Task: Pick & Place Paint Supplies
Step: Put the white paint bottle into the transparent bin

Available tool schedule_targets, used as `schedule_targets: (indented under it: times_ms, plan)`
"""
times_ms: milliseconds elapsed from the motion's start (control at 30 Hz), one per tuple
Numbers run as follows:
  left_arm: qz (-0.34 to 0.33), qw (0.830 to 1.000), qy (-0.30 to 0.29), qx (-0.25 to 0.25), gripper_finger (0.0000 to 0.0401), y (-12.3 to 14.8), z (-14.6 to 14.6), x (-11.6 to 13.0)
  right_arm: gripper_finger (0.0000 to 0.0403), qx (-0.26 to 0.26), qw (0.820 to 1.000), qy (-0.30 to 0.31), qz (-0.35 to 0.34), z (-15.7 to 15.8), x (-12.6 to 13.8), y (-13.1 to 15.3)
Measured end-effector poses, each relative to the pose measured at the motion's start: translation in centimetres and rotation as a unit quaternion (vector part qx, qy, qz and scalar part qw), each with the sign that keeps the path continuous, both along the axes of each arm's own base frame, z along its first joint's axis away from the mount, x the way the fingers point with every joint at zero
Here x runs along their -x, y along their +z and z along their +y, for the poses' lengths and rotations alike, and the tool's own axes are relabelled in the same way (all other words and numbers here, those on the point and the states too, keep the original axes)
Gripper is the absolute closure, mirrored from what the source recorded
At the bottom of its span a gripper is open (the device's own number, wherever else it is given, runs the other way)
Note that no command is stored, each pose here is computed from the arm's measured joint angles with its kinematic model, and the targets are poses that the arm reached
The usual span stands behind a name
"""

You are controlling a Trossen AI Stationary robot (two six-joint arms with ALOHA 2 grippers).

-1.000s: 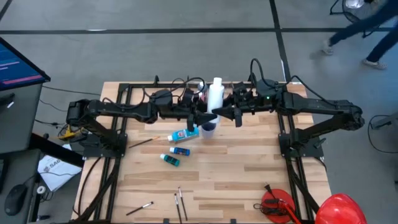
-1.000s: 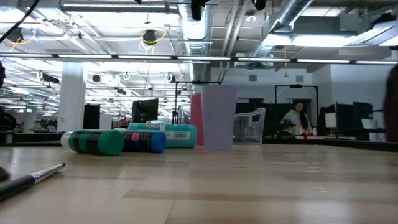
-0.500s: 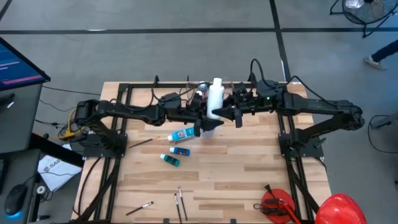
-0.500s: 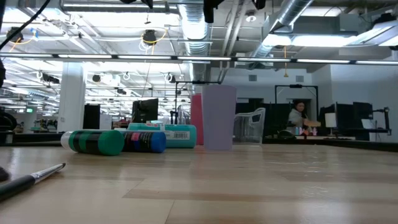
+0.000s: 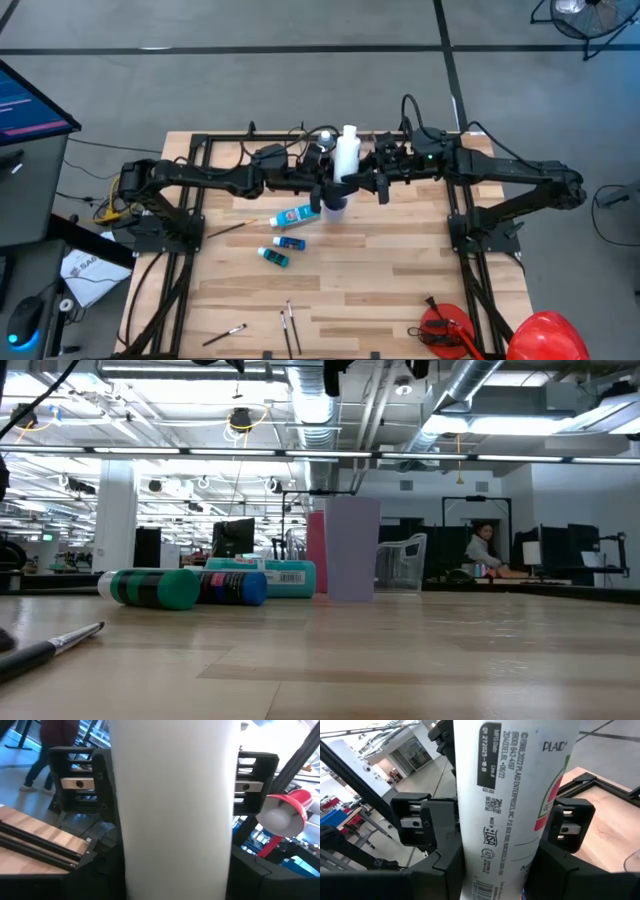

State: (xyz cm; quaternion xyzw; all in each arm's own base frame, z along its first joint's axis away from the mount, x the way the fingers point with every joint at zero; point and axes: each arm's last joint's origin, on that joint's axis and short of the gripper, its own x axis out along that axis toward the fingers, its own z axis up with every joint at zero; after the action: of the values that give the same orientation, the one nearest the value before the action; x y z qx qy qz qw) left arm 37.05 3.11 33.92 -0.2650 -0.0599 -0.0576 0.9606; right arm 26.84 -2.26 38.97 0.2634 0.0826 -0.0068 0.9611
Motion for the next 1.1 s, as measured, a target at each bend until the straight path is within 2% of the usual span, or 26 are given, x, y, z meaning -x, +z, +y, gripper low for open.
schedule_targets:
  times_ms: [167, 467, 733, 1100]
  plan:
    - [0.001, 1.0, -0.001, 0.0, 0.0229, 0.0, 0.0, 0.0, 0.0231, 0.0, 1.0, 0.0, 0.0, 0.0, 0.0, 0.0]
    - [0.012, 1.0, -0.008, 0.002, 0.023, -0.1, -0.5, 0.0, 0.0213, -0.004, 1.0, -0.005, -0.006, -0.3, 0.2, 0.2]
    - [0.059, 0.997, -0.045, 0.012, 0.0232, -0.9, -1.4, -0.1, 0.0176, -0.066, 0.997, 0.034, 0.022, -1.1, 0.7, -0.2]
    - [0.087, 0.994, -0.069, 0.016, 0.0232, -1.5, -2.5, -0.1, 0.0169, -0.059, 0.997, 0.039, 0.023, -1.3, 0.9, 0.4]
